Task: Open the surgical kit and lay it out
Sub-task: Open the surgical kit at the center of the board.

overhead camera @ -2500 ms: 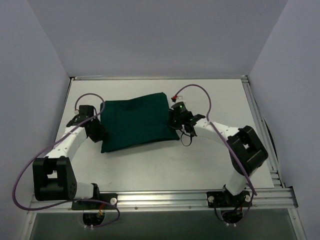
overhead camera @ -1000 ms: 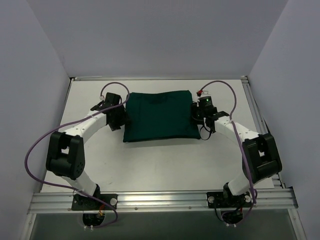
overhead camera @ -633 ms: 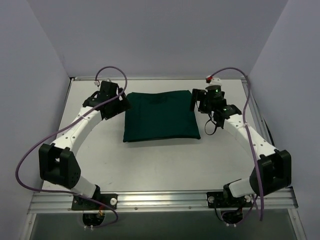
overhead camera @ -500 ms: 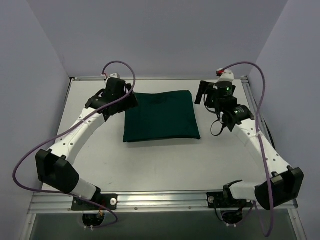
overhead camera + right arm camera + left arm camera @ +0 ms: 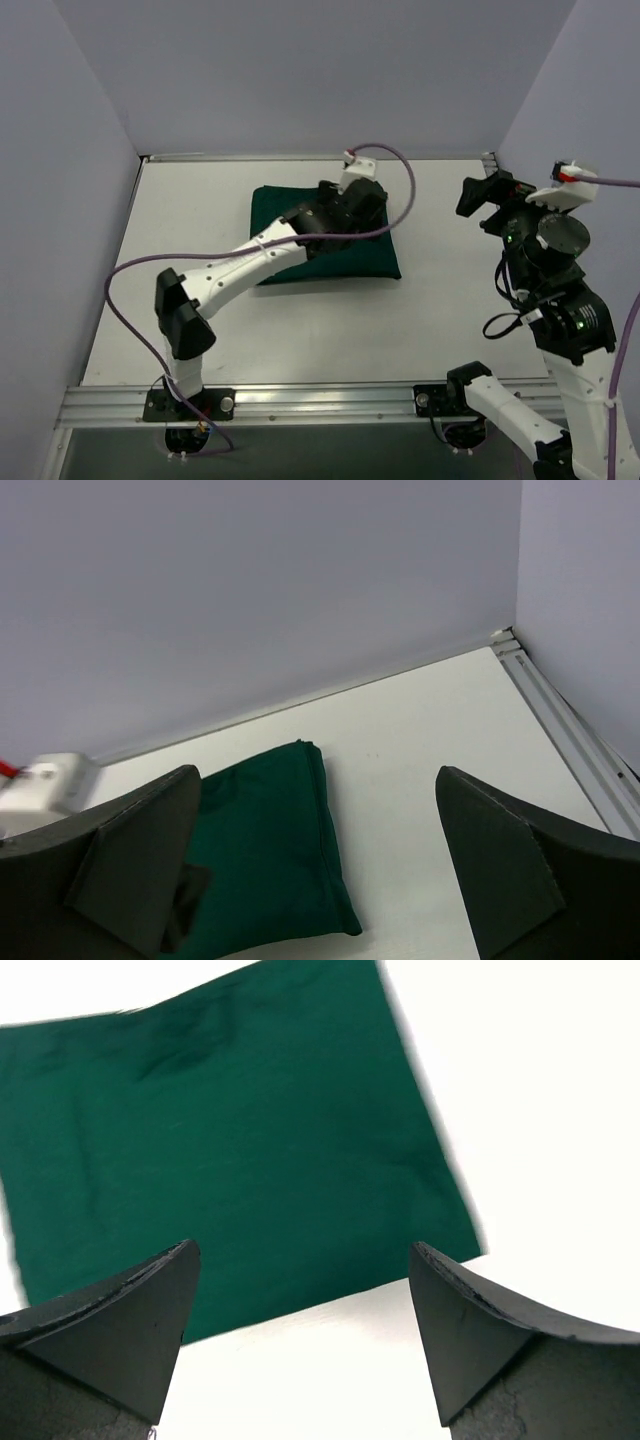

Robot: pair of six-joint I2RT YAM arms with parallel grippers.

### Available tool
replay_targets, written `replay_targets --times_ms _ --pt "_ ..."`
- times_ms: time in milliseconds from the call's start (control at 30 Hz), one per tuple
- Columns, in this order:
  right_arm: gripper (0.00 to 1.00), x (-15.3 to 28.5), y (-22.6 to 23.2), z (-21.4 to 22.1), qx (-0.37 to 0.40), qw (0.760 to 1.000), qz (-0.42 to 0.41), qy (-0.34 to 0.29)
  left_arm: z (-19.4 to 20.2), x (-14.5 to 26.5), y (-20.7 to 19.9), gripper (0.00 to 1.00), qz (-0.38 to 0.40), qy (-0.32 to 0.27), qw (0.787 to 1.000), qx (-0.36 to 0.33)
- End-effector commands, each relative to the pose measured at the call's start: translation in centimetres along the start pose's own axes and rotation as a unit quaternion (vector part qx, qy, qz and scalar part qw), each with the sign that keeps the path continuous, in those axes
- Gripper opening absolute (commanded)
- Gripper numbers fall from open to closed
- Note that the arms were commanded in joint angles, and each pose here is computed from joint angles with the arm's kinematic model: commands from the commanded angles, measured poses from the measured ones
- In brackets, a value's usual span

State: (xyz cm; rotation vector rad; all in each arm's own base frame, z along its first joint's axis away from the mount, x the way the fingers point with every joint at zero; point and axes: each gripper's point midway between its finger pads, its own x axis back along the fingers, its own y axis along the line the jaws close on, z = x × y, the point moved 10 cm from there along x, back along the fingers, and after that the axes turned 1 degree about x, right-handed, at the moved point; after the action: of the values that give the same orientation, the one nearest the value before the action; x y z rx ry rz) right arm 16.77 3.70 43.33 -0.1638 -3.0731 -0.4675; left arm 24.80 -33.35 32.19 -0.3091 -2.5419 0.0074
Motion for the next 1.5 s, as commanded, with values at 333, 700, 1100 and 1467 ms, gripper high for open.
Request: replay_targets --times_ms 333,700,1100,1467 --pt "1.00 3.3 -1.7 -0.2 -0.018 1.000 0.018 -0.003 7.1 -4.4 -12.4 0.96 -0.014 -0.001 0.969 -0.247" --pt "1.00 4.2 -2.4 0.6 -0.010 0.999 0.028 0.016 11.5 -7.8 -14.2 0.93 -0.047 -0.001 0.941 -0.334" --pt "1.00 4.3 -2.7 1.0 0.000 0.999 0.032 0.025 12.5 -9.2 -14.4 0.74 -0.069 -0.011 0.930 -0.362" --pt "1.00 4.3 -2.7 1.1 0.005 0.999 0.032 0.026 12.8 -9.8 -14.5 0.57 -0.074 -0.017 0.926 -0.371"
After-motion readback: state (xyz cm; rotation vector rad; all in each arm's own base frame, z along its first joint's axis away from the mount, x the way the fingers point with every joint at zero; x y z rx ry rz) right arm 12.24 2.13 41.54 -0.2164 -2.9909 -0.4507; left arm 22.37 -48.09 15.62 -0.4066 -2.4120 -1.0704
